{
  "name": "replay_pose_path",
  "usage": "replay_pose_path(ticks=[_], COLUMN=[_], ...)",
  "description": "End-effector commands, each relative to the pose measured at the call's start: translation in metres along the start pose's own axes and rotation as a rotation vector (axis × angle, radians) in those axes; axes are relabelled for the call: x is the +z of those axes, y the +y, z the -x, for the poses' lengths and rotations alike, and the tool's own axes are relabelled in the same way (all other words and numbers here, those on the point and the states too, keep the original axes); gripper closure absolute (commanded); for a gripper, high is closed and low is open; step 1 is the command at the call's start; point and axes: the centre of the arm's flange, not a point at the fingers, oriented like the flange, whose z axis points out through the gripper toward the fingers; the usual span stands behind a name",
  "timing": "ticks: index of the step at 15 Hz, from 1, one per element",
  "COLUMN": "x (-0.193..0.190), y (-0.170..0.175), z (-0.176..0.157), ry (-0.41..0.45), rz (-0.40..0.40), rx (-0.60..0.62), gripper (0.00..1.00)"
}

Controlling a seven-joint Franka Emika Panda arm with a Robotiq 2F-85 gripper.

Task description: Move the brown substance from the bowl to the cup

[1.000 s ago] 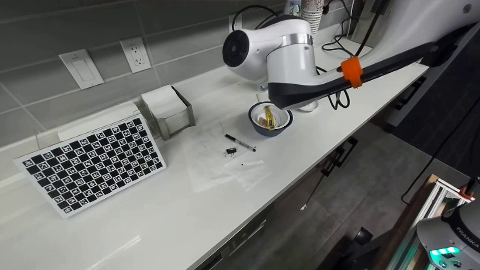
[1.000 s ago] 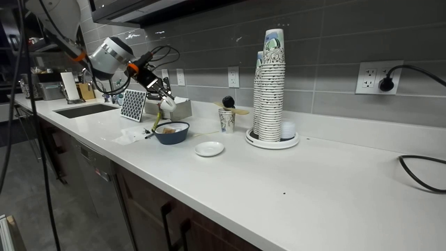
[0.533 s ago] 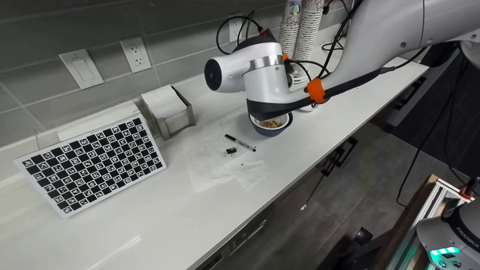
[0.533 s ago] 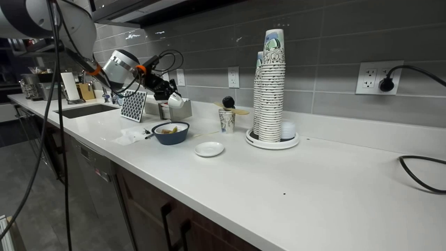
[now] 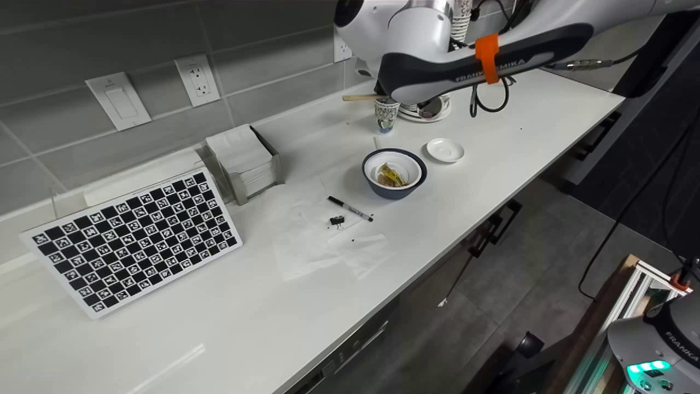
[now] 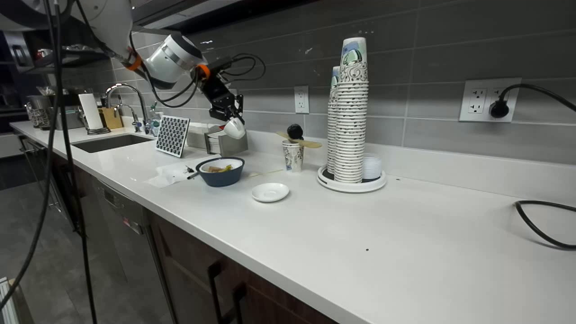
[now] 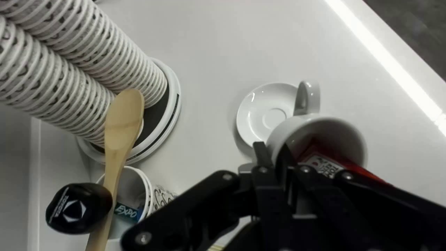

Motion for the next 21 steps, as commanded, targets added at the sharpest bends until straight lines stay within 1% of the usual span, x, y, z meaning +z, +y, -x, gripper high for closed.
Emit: replay_pose_path(ticks=[1, 2, 3, 4, 5, 6, 7, 8, 9, 10, 12, 14, 16, 18, 21], x=[0.039, 0.054, 0.06, 0.045, 0.055, 0.06, 0.062, 0.071, 0.085, 0.108, 0.145, 0.179, 0.208, 0.226, 0.238], y=[-0.006, -0.012, -0.018, 0.009, 0.005, 0.003, 0.0, 0.004, 0.01, 0.017, 0.025, 0.035, 0.046, 0.052, 0.056], z=[0.043, 0.046, 0.046, 0.031, 0.032, 0.034, 0.033, 0.03, 0.028, 0.029, 0.031, 0.044, 0.06, 0.076, 0.089], ry=[0.152, 0.19, 0.226, 0.158, 0.181, 0.188, 0.19, 0.192, 0.199, 0.215, 0.282, 0.386, 0.479, 0.558, 0.615], rz=[-0.14, -0.187, -0.236, -0.179, -0.212, -0.227, -0.232, -0.253, -0.283, -0.327, -0.407, -0.449, -0.493, -0.521, -0.538], rx=[0.032, 0.048, 0.07, 0.066, 0.074, 0.076, 0.075, 0.065, 0.06, 0.06, 0.045, 0.048, 0.081, 0.112, 0.124], gripper=[0.98, 0.98, 0.98, 0.91, 0.91, 0.91, 0.98, 0.98, 0.98, 0.98, 0.98, 0.98, 0.98, 0.98, 0.98])
